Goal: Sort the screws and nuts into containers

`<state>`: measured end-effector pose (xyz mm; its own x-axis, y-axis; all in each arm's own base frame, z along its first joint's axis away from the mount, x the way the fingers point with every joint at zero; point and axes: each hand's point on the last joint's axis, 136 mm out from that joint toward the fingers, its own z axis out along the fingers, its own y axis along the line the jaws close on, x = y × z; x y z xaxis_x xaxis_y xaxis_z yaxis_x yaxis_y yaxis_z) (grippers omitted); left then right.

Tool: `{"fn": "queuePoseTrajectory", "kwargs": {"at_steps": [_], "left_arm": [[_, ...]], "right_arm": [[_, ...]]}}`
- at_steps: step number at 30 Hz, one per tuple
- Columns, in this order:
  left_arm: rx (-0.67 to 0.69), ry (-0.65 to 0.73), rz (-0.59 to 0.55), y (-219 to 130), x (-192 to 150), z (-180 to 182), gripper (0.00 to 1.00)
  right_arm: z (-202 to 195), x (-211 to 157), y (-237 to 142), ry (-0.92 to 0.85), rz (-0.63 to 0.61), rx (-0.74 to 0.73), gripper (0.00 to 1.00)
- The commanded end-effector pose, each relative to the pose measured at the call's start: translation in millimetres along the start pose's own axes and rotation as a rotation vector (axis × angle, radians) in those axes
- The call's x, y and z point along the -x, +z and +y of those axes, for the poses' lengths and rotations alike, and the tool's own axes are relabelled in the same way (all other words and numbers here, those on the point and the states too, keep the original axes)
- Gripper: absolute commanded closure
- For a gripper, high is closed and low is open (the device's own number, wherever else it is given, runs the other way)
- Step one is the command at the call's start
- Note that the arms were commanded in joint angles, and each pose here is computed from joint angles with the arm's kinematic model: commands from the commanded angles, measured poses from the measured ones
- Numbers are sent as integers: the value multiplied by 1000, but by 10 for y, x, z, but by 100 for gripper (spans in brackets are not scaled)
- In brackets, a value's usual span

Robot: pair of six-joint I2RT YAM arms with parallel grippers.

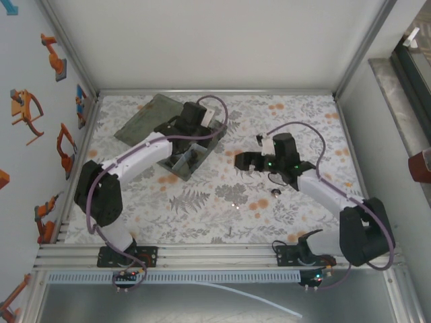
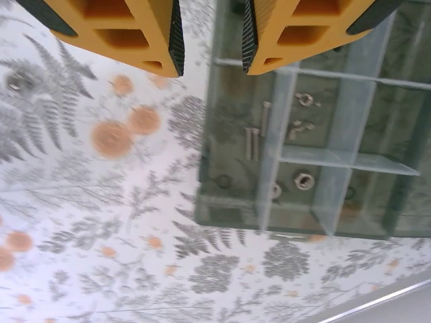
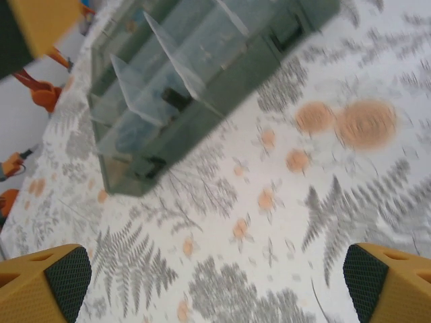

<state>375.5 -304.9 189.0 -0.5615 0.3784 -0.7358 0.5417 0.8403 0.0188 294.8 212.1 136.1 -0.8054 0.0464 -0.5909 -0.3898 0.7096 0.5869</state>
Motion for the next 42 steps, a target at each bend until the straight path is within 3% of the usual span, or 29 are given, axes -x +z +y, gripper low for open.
{"fn": "queuePoseTrajectory", "kwargs": {"at_steps": [1, 7, 19, 24, 32, 42], "left_arm": [[-16, -1, 77, -32, -404, -225, 72], [-129, 36, 159, -98, -867, -779, 71], [-244, 46, 397, 247, -1570, -1418, 63], [-351, 73, 445, 186, -1738, -1719, 62], [-422, 156, 480, -19, -1907, -1899, 55], [-366, 258, 517, 135, -2048, -1936, 54]], "right_arm": [[-188, -320, -131, 46, 39, -83, 2], [-205, -562, -382, 68, 8, -104, 2], [-302, -938, -527, 200, 20, -126, 2], [-305, -1041, -594, 211, 26, -129, 2], [-319, -1086, -591, 210, 33, -128, 2], [-292, -1091, -647, 193, 15, -121, 2]]}}
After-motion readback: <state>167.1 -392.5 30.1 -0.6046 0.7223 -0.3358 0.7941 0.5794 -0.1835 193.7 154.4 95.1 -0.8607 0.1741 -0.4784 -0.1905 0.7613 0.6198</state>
